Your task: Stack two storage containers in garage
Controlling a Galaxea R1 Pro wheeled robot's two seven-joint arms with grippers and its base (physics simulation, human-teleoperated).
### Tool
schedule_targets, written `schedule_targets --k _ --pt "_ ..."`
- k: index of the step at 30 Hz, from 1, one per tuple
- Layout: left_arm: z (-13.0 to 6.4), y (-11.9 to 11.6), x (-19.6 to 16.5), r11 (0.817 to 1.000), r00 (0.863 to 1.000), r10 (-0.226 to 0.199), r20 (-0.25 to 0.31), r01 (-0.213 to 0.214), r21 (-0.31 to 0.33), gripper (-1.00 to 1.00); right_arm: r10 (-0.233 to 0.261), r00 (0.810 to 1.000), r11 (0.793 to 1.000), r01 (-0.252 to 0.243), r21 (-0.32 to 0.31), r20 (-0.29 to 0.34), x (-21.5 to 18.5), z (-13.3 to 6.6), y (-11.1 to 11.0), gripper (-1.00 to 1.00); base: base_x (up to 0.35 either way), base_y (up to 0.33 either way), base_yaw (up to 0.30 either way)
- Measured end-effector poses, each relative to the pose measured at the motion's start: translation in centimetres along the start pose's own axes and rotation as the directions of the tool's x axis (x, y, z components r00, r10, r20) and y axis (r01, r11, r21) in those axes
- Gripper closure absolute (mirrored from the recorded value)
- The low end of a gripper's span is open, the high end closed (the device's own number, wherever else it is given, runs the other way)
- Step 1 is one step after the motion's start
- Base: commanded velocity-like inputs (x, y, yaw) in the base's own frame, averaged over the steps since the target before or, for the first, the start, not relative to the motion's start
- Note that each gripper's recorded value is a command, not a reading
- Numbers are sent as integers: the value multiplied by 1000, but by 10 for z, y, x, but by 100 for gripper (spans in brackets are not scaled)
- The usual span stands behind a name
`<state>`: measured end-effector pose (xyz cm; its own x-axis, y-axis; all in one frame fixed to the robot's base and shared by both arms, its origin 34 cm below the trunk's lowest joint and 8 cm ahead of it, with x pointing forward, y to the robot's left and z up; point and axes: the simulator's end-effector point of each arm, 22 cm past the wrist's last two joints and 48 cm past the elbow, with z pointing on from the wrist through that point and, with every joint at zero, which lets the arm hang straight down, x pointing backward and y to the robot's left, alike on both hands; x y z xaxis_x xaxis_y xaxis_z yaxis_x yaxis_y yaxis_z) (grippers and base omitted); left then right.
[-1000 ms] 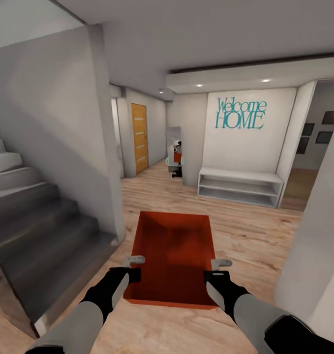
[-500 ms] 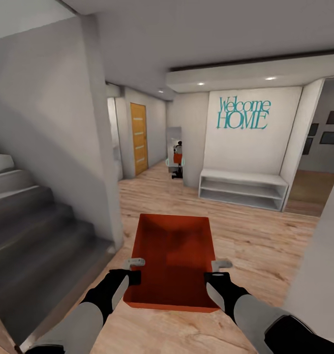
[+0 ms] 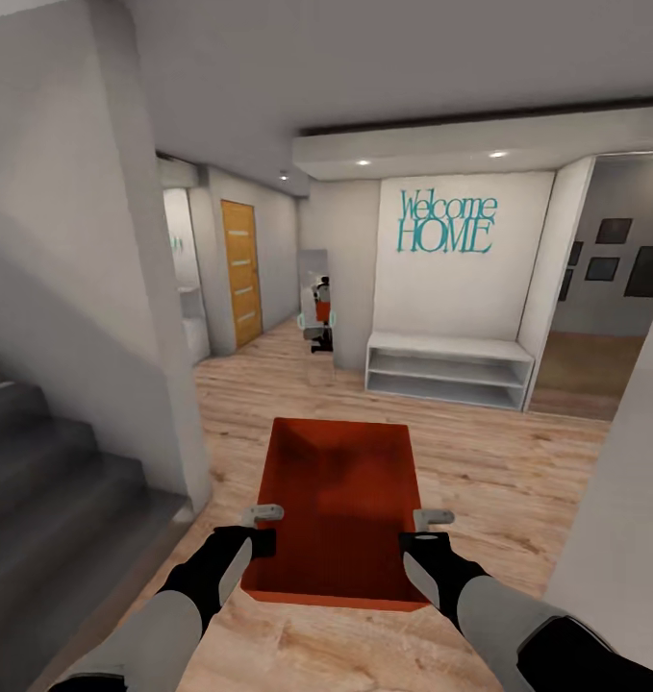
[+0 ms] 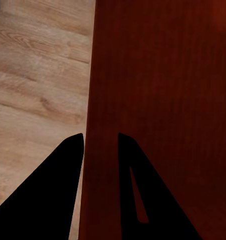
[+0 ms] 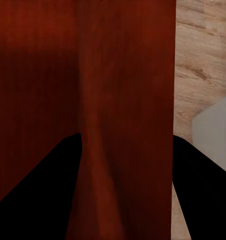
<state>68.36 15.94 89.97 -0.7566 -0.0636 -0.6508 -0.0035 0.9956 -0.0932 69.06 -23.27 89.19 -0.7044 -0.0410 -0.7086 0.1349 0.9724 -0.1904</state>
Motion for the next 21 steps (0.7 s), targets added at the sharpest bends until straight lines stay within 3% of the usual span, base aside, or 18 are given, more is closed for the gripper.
schedule_targets --k 21 --pt "0 1 0 1000 1000 -2 0 2 1 100 -1 1000 1000 1 0 0 0 0 0 100 322 0 -1"
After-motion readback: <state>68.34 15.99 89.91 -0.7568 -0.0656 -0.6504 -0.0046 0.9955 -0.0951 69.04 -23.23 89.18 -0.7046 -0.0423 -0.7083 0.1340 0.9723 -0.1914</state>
